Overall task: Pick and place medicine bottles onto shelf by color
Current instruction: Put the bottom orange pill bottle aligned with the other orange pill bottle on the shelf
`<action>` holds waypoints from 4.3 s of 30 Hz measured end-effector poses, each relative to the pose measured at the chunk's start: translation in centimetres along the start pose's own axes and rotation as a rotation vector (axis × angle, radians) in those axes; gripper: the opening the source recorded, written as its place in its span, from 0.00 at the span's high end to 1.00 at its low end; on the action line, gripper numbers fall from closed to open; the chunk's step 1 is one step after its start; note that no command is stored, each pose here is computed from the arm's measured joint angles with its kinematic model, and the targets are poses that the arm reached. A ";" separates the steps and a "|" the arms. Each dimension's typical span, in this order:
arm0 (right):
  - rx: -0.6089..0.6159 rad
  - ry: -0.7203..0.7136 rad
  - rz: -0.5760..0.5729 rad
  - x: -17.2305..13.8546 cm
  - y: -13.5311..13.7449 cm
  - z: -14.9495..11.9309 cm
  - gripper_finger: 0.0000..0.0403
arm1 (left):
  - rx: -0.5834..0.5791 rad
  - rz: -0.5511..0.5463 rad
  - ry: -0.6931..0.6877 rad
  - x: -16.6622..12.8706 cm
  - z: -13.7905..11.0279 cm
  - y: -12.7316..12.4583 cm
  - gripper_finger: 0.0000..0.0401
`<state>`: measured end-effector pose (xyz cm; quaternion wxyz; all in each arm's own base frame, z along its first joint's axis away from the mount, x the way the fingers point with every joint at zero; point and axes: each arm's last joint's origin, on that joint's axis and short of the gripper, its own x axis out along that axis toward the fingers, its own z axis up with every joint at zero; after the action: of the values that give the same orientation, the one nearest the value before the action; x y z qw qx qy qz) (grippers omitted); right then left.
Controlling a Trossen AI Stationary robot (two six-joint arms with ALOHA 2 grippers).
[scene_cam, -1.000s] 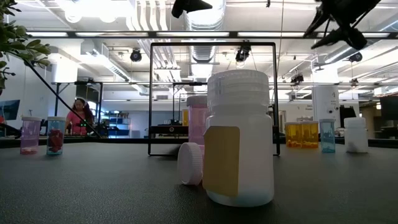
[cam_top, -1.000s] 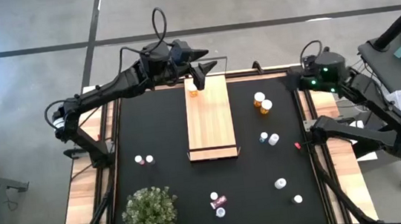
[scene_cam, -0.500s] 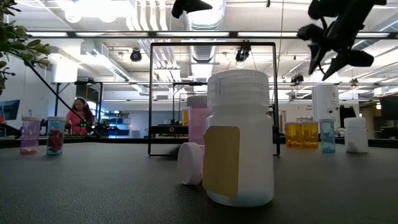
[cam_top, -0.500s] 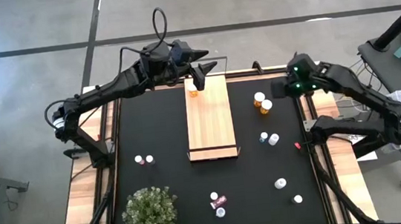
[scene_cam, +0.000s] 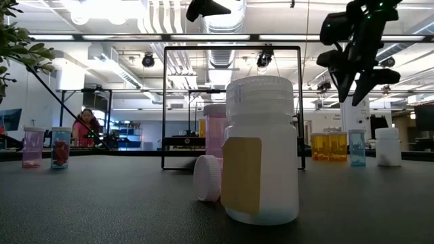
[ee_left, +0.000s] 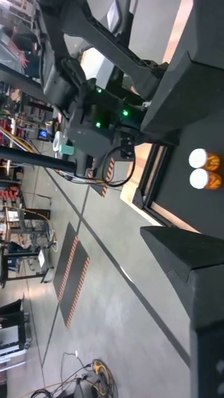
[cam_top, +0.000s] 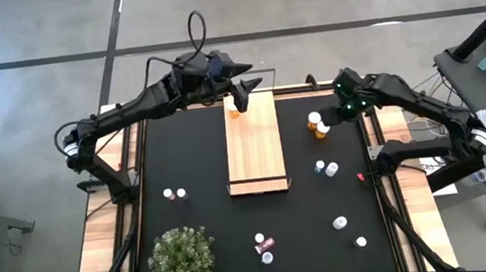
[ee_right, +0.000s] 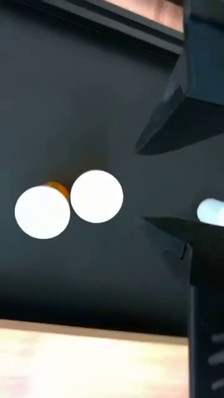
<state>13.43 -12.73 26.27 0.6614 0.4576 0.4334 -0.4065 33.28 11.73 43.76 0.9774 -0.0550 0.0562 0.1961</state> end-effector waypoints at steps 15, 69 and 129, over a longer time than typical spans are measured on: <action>0.009 0.106 -0.029 2.2 0.4 0.8 0.56 | 0.002 0.007 0.001 0.0 0.0 0.2 0.40; -0.144 0.075 0.091 4.0 2.0 2.3 0.23 | 0.007 0.014 0.070 0.0 -0.7 0.3 0.40; -0.127 0.164 -0.111 7.5 1.7 2.3 0.48 | 0.012 0.023 0.162 -0.1 -1.7 0.4 0.40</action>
<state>17.74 -15.58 20.08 0.6277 0.4218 0.5357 -0.3756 32.92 11.86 42.10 0.9677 -0.0642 0.1369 0.2018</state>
